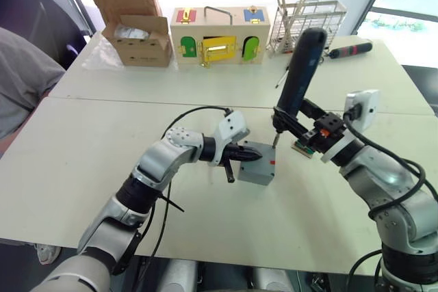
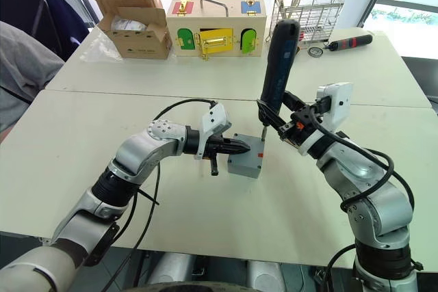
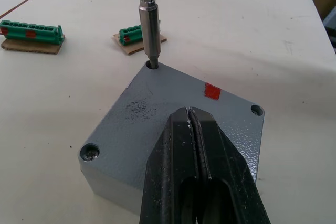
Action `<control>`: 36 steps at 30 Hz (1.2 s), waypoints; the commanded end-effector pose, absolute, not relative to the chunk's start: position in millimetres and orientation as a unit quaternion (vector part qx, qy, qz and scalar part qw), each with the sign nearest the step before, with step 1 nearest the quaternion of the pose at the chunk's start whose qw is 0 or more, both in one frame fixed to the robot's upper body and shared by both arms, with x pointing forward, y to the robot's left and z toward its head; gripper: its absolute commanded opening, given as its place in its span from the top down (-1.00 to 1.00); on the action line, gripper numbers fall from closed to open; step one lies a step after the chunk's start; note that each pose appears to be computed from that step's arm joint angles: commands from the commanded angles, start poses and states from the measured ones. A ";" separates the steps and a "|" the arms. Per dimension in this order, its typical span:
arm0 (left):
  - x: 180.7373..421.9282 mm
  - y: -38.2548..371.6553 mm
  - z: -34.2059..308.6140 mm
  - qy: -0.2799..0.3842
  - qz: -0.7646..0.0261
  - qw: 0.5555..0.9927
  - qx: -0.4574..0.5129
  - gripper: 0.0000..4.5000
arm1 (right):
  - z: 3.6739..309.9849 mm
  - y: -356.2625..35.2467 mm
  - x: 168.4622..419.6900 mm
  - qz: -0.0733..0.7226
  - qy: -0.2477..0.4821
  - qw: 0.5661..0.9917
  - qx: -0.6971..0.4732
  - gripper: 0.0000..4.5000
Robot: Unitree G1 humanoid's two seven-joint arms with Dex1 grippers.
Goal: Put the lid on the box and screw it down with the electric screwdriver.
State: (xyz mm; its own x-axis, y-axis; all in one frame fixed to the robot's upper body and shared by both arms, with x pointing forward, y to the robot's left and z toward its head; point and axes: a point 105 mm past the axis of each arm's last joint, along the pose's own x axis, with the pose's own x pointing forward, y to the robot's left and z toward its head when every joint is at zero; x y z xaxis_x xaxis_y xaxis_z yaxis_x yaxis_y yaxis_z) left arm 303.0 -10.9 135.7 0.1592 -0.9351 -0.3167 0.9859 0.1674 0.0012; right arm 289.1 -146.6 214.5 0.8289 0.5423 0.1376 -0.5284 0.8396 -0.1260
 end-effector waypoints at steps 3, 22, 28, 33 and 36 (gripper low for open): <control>299.6 -7.6 128.8 0.135 -0.633 0.755 0.104 1.00 | 191.4 -142.1 278.2 0.294 -0.058 0.954 -0.026 0.18; 299.7 -8.1 128.4 0.139 -0.629 0.758 0.102 1.00 | 163.3 -139.1 281.9 0.302 -0.028 0.952 -0.037 0.18; 299.7 -7.8 128.5 0.138 -0.628 0.759 0.102 1.00 | 160.0 -141.6 281.8 0.302 -0.023 0.952 -0.041 0.18; 299.8 -7.6 128.6 0.138 -0.627 0.760 0.102 1.00 | 159.9 -142.7 282.4 0.301 -0.024 0.952 -0.045 0.18; 299.9 -7.6 128.7 0.137 -0.628 0.760 0.102 1.00 | 154.6 -143.4 281.9 0.303 -0.013 0.951 -0.057 0.18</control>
State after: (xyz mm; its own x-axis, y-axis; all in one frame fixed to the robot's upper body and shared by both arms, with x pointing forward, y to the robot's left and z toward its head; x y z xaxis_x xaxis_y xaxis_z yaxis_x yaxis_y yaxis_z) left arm 301.8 -8.3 129.1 0.1740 -0.9267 -0.3332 0.9813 0.1913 -0.0196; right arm 281.7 -145.0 193.0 0.8151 0.5618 0.1417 -0.5383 0.8248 -0.1732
